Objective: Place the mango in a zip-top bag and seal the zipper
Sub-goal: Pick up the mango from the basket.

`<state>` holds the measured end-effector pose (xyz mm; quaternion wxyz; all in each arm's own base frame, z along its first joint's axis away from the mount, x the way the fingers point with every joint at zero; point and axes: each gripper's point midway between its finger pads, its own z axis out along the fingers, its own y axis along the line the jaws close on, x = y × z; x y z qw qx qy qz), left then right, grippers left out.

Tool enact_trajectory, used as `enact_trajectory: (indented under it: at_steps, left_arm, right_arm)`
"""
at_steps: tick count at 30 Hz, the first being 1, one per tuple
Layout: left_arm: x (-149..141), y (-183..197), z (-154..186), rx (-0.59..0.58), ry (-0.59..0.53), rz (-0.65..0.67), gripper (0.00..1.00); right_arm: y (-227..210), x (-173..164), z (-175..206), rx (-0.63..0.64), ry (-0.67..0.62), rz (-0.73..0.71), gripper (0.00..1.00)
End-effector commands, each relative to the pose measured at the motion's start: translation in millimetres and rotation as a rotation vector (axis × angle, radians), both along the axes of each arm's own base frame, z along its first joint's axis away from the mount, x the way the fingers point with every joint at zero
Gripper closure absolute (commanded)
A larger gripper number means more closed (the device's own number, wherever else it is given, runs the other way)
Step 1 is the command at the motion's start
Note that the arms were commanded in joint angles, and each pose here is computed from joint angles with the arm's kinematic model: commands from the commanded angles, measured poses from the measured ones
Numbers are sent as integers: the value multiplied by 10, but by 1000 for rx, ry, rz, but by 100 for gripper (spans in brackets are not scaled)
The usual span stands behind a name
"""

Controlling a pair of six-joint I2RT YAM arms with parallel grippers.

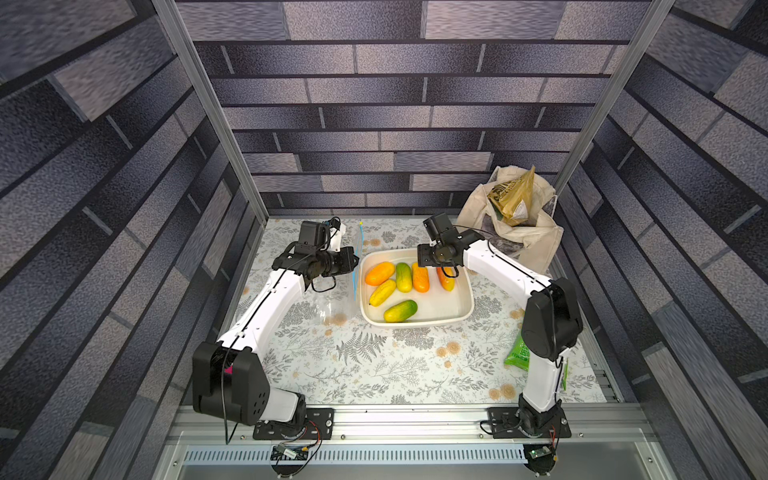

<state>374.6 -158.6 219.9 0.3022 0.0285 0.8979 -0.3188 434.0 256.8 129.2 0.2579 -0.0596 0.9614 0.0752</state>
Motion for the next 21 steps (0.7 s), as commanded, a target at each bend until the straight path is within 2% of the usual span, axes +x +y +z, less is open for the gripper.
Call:
enact_trajectory:
  at_steps: [1,4,9,18,19,21]
  left_arm:
    - [16,-73,-50,-32,13,-31,100]
    - [26,-131,-111,-44,34,-49,100]
    - [26,-207,-185,-40,50,-64,100]
    - [50,-254,-228,5,70,-55,100]
    - [48,-263,-227,10,68,-55,100]
    - [44,-280,-221,14,64,-55,100]
  right_arm:
    - [29,115,-363,-29,70,-24,30]
    - [196,200,-541,-4,115,6,30]
    - [150,247,-820,-80,158,-8,30]
    - [112,37,-899,-153,205,21,34]
    - [109,-2,-928,-165,214,27,35]
    - [104,-32,-982,-161,223,24,45]
